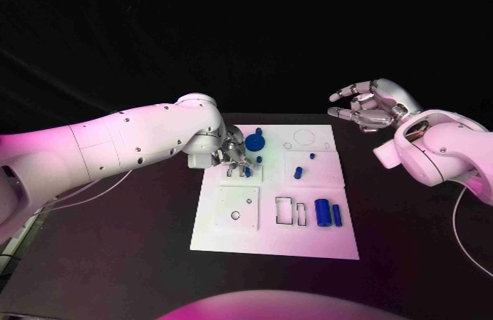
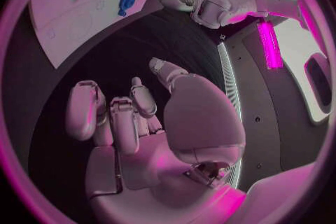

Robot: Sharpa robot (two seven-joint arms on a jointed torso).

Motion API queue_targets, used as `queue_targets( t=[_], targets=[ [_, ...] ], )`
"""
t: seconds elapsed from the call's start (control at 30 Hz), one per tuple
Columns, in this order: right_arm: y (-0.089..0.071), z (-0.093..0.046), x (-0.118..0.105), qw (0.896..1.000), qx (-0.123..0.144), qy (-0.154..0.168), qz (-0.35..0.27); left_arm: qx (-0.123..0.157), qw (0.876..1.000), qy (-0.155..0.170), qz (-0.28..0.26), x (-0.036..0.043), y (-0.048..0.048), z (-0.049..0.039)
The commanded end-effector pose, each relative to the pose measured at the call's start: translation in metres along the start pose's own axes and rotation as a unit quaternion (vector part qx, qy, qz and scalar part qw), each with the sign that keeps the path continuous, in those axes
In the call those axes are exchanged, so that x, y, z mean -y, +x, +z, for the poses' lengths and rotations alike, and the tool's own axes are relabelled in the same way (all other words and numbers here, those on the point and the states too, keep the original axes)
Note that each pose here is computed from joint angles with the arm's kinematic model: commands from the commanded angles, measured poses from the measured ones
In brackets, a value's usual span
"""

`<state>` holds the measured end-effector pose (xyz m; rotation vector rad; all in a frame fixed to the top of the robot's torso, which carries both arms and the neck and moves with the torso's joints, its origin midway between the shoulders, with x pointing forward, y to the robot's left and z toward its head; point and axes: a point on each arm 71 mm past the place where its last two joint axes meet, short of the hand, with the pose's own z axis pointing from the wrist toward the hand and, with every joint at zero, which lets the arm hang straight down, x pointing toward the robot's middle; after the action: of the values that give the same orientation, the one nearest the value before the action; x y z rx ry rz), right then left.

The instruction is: Assemble the parts on the task board

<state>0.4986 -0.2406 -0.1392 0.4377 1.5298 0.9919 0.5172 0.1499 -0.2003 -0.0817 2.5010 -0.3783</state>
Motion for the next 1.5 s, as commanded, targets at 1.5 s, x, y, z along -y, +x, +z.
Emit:
queue_targets(
  t=[1.5],
  targets=[
    [0.002,0.000,0.004,1.000,-0.016,0.010,-0.009,-0.004,0.998,0.019,-0.055,-0.0079,0.0032,-0.0051]
  ],
)
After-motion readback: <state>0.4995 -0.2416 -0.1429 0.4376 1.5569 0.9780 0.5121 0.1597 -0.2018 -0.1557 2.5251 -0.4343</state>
